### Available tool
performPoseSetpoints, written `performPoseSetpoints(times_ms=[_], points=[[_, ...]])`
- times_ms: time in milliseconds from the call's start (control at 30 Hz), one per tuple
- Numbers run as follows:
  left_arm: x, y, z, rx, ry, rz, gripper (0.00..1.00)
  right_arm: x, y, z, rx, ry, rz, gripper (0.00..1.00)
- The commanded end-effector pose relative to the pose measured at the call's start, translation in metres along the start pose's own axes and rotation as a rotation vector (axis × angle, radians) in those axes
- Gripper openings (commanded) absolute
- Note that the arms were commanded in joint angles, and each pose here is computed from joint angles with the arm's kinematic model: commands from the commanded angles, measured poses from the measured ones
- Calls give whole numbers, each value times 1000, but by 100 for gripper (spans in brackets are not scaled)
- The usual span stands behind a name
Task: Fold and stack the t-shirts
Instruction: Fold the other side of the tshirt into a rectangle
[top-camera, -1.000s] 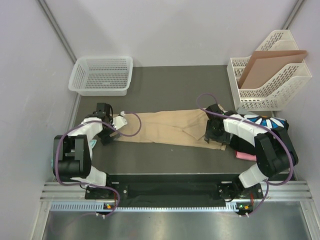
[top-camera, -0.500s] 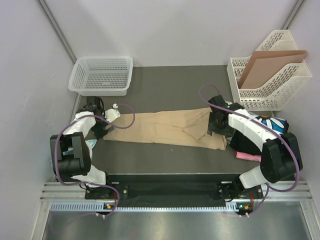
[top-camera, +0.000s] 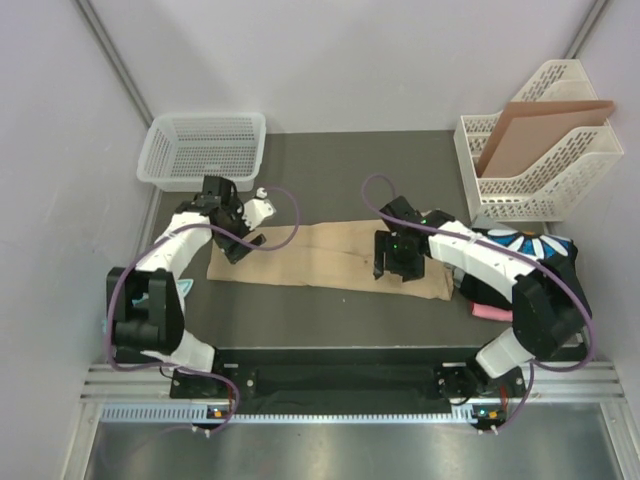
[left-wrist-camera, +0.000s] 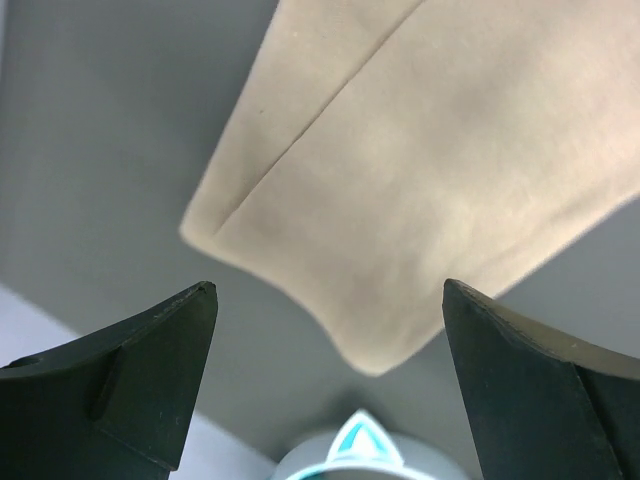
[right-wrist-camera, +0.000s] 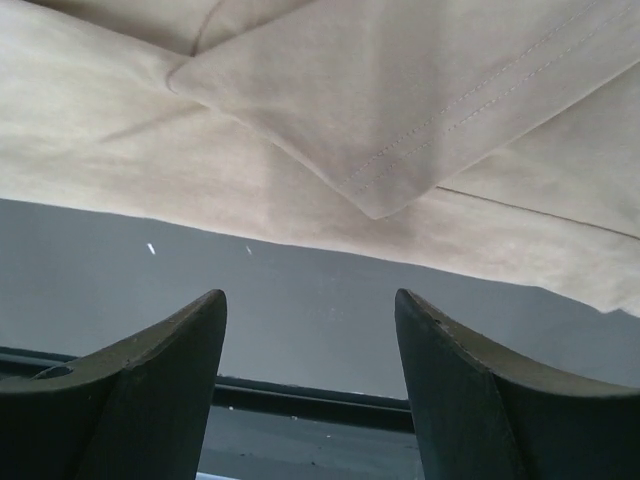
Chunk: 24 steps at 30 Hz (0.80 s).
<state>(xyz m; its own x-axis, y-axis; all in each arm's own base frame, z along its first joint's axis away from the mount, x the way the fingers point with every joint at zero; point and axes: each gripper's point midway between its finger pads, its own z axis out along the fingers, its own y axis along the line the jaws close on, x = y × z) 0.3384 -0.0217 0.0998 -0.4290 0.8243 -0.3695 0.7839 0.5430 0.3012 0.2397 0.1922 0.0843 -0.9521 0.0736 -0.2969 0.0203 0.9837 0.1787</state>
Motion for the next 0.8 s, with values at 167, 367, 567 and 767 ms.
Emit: performPoseSetpoints(times_ms=[167, 367, 567, 767], points=[[12, -5, 47, 21, 33, -128, 99, 1, 4, 25, 17, 6, 21, 68], [21, -4, 45, -8, 64, -99, 99, -6, 1, 42, 56, 9, 7, 65], [29, -8, 40, -23, 81, -76, 99, -19, -7, 56, 72, -1, 24, 52], [42, -12, 46, -39, 109, -43, 99, -37, -1, 43, 62, -41, 13, 40]])
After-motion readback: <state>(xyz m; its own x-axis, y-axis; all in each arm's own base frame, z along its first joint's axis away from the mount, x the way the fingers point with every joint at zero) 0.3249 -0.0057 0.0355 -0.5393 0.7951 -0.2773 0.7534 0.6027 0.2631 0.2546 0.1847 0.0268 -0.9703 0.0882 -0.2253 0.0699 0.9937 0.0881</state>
